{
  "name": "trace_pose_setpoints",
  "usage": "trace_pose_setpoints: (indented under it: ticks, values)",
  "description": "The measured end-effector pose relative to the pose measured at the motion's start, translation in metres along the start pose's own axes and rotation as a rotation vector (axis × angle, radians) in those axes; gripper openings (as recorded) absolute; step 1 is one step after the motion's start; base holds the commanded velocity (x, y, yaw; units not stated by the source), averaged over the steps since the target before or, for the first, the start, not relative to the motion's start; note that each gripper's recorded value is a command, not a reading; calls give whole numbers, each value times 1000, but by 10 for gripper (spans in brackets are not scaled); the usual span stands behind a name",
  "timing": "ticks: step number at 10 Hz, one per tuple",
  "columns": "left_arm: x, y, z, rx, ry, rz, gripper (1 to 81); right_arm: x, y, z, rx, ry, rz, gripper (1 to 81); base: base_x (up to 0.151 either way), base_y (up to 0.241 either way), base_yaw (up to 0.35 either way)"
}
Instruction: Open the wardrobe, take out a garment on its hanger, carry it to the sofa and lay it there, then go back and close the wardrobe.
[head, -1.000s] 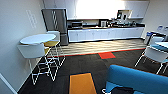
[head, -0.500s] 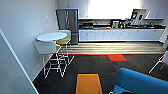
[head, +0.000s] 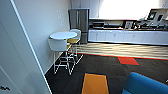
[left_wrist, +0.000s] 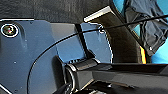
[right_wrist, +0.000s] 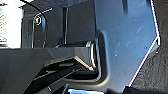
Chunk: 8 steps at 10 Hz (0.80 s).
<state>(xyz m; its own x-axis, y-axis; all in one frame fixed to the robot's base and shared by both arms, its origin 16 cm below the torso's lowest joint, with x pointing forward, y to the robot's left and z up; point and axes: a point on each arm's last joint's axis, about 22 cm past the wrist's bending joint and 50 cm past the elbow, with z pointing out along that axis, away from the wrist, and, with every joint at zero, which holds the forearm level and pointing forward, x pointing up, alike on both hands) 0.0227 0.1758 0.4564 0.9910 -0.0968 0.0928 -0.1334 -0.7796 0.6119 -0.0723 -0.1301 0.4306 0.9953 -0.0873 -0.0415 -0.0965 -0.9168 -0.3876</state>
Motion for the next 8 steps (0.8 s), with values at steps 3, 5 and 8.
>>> trace_pose_setpoints:
  ticks: [3, 5, 8]
  values:
    - [0, 5, 5, 1, -2, 0, 811, 0, 0, 0, 0, 0, 0, 811, 0, 0, 305]
    - [1, 4, 5, 8, -2, 0, 811, 0, 0, 0, -1, -1, 0, 811, 0, 0, 305]
    - [-1, 4, 5, 7, -3, 0, 811, 0, 0, 0, -1, 1, 0, 811, 0, 0, 305]
